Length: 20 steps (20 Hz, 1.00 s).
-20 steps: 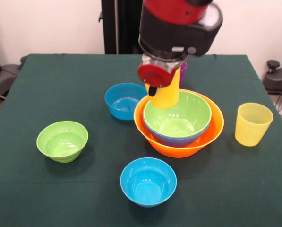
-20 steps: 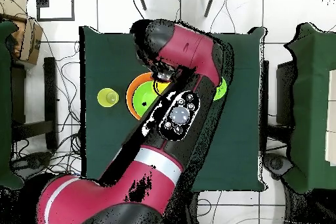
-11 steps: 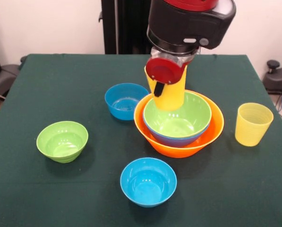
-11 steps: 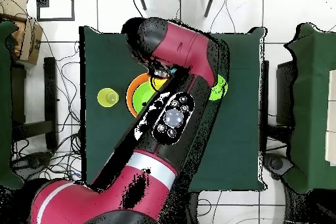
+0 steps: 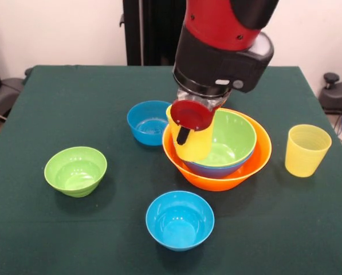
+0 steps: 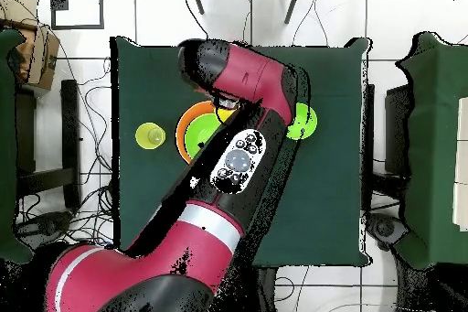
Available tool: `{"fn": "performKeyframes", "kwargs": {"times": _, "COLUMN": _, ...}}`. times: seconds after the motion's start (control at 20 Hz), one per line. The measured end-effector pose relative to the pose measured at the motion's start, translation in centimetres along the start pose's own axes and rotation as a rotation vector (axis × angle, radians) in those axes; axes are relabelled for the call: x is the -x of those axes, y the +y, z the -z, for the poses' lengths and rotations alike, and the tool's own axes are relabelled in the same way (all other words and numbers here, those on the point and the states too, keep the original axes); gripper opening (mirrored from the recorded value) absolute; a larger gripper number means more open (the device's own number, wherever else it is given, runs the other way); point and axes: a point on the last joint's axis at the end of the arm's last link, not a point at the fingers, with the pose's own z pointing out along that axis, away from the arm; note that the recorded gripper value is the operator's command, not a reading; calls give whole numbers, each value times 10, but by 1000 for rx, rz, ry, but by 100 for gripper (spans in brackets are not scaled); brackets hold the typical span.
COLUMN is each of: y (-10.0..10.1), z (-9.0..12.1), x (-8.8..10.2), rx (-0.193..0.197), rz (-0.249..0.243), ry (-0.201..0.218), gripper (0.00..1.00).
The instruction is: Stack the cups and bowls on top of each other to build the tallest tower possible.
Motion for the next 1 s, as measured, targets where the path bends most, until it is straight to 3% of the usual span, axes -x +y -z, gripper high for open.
{"fn": "performKeyframes", "kwargs": {"times": 0.25, "y": -21, "z": -20, "x": 1, "rx": -48, "rz": -13, "ry": -1, "gripper": 0}}
{"fn": "performKeyframes", "kwargs": {"times": 0.5, "y": -37, "z": -26, "x": -5, "rx": -74, "rz": -8, "ry": -8, "gripper": 0}}
{"fn": "performKeyframes", "kwargs": {"times": 1.0, "y": -50, "z": -20, "x": -21, "rx": -77, "rz": 10, "ry": -10, "gripper": 0}}
